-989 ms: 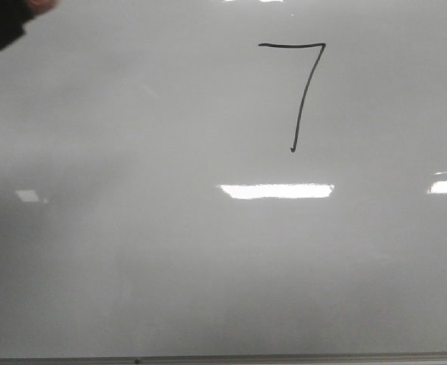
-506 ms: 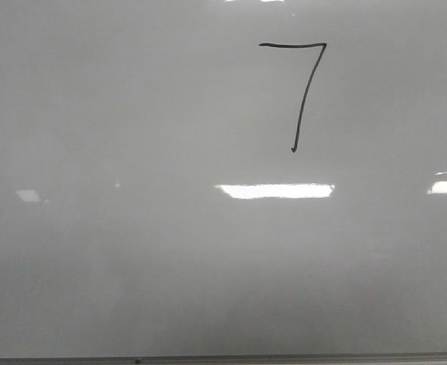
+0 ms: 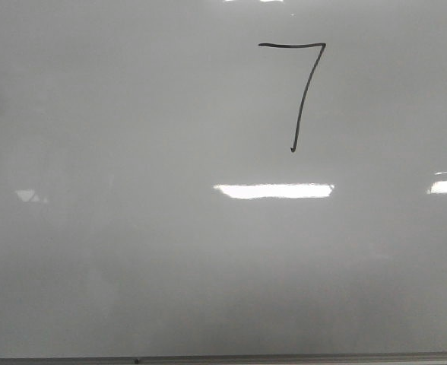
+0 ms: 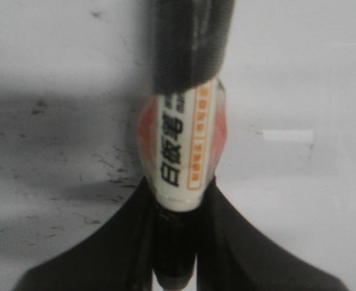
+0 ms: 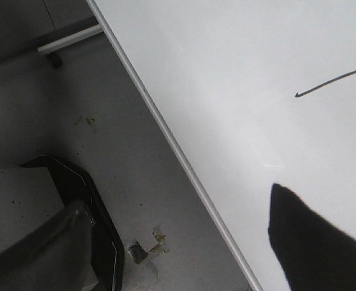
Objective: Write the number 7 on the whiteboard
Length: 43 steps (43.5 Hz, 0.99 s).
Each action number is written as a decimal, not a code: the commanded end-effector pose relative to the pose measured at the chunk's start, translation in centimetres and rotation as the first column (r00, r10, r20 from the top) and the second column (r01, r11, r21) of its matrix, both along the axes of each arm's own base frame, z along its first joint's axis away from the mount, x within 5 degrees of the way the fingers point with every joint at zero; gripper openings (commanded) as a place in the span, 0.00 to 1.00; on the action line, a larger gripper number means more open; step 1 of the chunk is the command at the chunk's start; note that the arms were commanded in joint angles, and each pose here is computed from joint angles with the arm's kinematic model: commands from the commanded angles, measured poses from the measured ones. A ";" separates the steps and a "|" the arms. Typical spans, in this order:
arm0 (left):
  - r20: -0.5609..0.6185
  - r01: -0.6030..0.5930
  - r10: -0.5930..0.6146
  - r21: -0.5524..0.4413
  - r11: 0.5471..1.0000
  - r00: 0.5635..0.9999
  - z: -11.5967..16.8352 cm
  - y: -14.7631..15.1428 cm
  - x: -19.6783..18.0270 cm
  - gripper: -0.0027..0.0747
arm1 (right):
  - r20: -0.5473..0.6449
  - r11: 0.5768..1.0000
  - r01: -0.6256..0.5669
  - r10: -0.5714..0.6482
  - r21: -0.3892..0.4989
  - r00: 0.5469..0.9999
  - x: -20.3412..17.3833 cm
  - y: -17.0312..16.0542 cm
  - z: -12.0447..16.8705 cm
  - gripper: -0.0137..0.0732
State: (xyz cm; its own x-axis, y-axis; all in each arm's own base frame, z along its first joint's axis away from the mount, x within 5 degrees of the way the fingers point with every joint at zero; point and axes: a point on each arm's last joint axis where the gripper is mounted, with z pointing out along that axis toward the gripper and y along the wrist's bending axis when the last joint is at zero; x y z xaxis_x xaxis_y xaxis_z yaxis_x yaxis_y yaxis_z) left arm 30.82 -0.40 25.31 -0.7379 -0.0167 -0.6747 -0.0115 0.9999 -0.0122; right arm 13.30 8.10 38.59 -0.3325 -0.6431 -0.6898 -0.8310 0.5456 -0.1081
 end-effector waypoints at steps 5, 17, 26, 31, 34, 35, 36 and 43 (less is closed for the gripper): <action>0.123 -0.006 0.008 -0.018 1.000 0.992 1.3 -0.1 1.0 0.30 | 0.060 0.999 0.013 -0.016 0.048 0.998 -0.1 0.0 1.3 0.87; 0.115 -0.006 0.008 -0.018 1.000 0.993 1.4 -0.1 1.0 0.67 | 0.054 0.997 0.040 -0.044 0.070 0.998 0.0 0.0 1.4 0.87; 0.095 -0.001 0.001 0.003 1.000 0.996 4.5 0.0 -0.7 0.67 | 0.014 0.981 0.168 -0.170 0.093 0.985 -0.2 -0.7 1.6 0.87; 0.150 0.012 -0.015 0.016 1.000 0.989 7.3 0.0 -2.9 0.67 | -0.009 0.938 0.329 -0.330 0.109 0.944 -0.5 -1.7 1.8 0.87; 0.193 0.042 -0.047 0.033 0.999 0.980 9.1 -0.5 -4.6 0.67 | -0.018 0.895 0.429 -0.430 0.122 0.903 -0.9 -2.5 2.0 0.87; 0.207 0.052 -0.059 0.036 0.998 0.977 9.7 -0.7 -5.3 0.67 | -0.020 0.881 0.455 -0.457 0.128 0.889 -1.0 -2.7 2.1 0.87; 0.217 0.060 -0.067 0.036 0.998 0.974 10.2 -0.9 -5.9 0.67 | -0.022 0.864 0.485 -0.487 0.138 0.873 -1.2 -3.0 2.2 0.87; 0.273 0.165 -0.174 0.057 0.985 0.946 12.8 -2.6 -10.7 0.67 | -0.034 0.789 0.572 -0.580 0.225 0.814 -3.0 -4.1 2.8 0.87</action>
